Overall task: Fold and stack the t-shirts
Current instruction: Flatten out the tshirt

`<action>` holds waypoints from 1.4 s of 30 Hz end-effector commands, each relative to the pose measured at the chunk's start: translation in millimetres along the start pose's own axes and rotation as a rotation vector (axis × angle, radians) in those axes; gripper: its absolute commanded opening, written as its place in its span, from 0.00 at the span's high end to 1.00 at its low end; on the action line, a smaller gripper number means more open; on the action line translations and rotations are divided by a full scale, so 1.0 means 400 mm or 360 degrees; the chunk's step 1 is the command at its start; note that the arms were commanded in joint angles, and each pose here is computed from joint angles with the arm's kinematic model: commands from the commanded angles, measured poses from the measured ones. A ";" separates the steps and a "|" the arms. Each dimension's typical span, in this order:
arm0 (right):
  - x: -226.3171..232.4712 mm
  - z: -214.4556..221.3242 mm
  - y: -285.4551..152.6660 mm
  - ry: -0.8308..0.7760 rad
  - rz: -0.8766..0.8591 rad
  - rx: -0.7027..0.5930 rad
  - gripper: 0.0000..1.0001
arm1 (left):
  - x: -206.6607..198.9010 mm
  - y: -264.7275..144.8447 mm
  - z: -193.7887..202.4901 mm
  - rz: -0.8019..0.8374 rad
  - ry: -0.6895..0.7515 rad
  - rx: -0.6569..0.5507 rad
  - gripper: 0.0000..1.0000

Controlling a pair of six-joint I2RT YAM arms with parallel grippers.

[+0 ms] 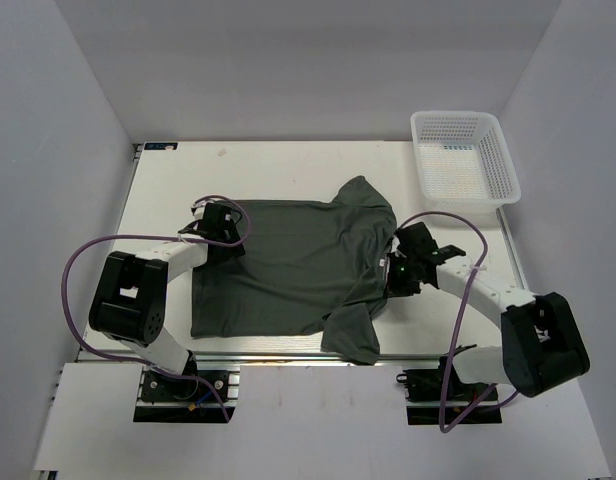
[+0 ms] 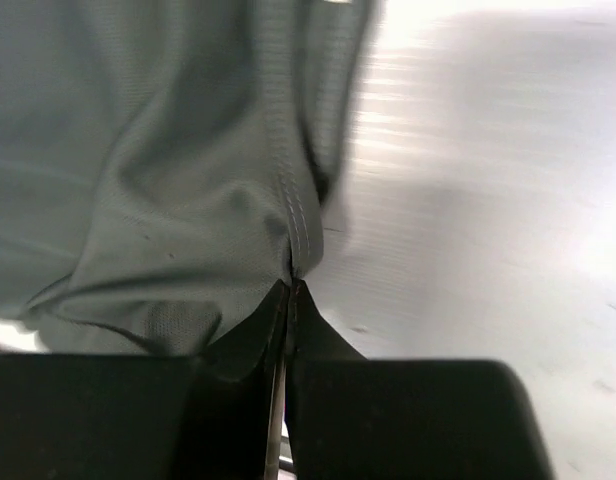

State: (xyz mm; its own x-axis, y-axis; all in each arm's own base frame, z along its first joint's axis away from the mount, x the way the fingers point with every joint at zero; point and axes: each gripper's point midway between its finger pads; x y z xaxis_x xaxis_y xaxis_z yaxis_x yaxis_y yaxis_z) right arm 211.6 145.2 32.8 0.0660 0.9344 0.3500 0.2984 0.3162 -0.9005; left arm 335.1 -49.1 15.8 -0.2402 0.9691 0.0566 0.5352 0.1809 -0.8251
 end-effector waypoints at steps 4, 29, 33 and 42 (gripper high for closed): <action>-0.126 -0.044 -0.078 0.0112 0.0454 -0.0203 1.00 | 0.016 -0.011 0.052 -0.0008 0.0012 0.0108 0.01; -0.006 -0.265 -0.149 -0.0019 0.0072 -0.0468 0.15 | -0.049 -0.074 -0.135 0.0097 0.0122 -0.0062 0.01; 0.049 -0.277 -0.099 -0.0080 -0.0015 -0.0367 0.15 | -0.076 -0.105 -0.189 0.0193 0.0164 -0.0146 0.01; 0.010 -0.291 0.055 0.0035 0.0228 -0.0135 0.18 | -0.102 -0.012 -0.134 0.0181 0.0254 0.0068 0.01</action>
State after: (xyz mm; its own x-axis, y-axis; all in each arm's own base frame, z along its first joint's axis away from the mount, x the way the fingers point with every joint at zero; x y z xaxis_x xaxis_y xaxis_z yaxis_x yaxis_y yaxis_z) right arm 311.7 140.8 47.2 0.0816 0.9627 0.2579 0.3556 0.2137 -0.9099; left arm 391.1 -73.6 62.6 -0.0874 0.9950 0.0477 0.5665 0.0891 -0.8192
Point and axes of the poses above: each gripper's point midway between its finger pads, its own y axis out along the fingers, its own x axis along the line the jaws close on, z = x × y, and after that the axes turned 8 degrees about y, right-handed
